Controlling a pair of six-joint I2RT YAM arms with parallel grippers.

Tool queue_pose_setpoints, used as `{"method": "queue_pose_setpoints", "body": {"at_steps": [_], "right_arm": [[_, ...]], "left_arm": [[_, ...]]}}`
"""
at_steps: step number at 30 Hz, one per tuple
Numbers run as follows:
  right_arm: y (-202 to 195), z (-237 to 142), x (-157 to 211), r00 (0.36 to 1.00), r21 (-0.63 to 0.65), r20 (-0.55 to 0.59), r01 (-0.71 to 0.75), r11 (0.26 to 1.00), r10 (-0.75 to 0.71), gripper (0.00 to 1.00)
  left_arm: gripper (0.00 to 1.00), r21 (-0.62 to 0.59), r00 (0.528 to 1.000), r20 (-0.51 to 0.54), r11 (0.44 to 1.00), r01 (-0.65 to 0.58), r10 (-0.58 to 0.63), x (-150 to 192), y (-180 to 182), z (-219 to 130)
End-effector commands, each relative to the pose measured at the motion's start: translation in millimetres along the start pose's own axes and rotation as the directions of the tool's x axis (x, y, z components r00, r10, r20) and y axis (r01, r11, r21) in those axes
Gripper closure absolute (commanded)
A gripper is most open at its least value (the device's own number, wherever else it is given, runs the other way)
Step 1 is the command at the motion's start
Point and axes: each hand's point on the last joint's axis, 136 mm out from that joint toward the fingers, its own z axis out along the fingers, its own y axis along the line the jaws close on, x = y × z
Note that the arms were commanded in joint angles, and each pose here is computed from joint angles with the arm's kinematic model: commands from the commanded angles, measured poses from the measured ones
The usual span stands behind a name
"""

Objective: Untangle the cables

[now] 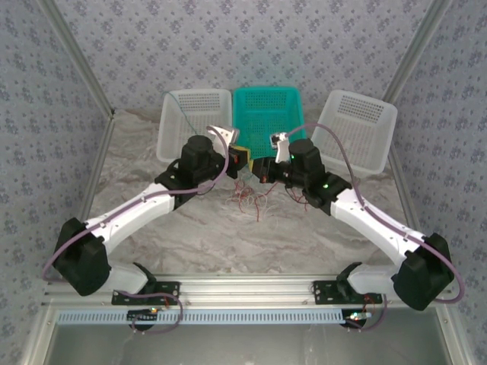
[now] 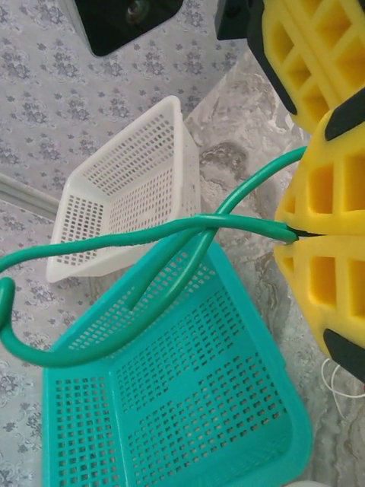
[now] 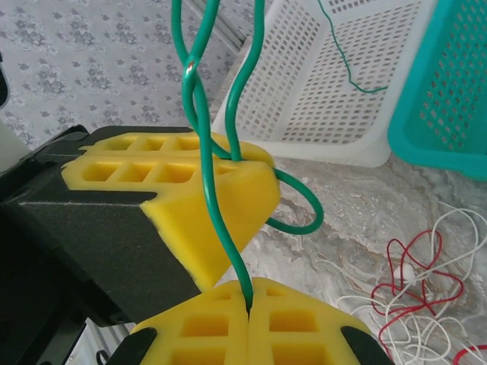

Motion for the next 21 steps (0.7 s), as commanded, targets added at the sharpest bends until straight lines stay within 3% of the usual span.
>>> {"method": "queue_pose_setpoints", "body": {"at_steps": [1,8,13,18,21], "right_arm": [[-18.7,-19.4,-22.6,0.996,0.079,0.072,-0.061,0.995,0.056,1.00],[-116.4,-69.1,-34.4,0.983,0.386,0.161,-0.143,0.911,0.086,1.00],[-158.3,-101.4,-31.1,0.983,0.554,0.180,-0.139,0.821,0.045,1.00],[-183.8,-135.9,-31.8,0.963,0.641,0.266,-0.211,0.738,0.044,1.00],[-188.4,-145.8,-33.1,0.945,0.635,0.319,-0.265,0.725,0.066,1.00]], "left_arm": [[1.00,-0.008,1.000,0.003,1.000,-0.024,0.024,-4.4,-3.0,-12.7],[1.00,-0.206,0.999,-0.037,0.978,-0.031,0.024,-4.9,52.1,-65.6],[1.00,-0.382,0.990,-0.140,0.921,-0.078,0.026,-0.5,100.1,-103.0],[1.00,-0.530,0.977,-0.205,0.832,-0.162,0.060,-1.3,128.7,-129.4],[1.00,-0.584,0.987,-0.158,0.807,-0.092,-0.002,-4.4,143.5,-142.1]]}}
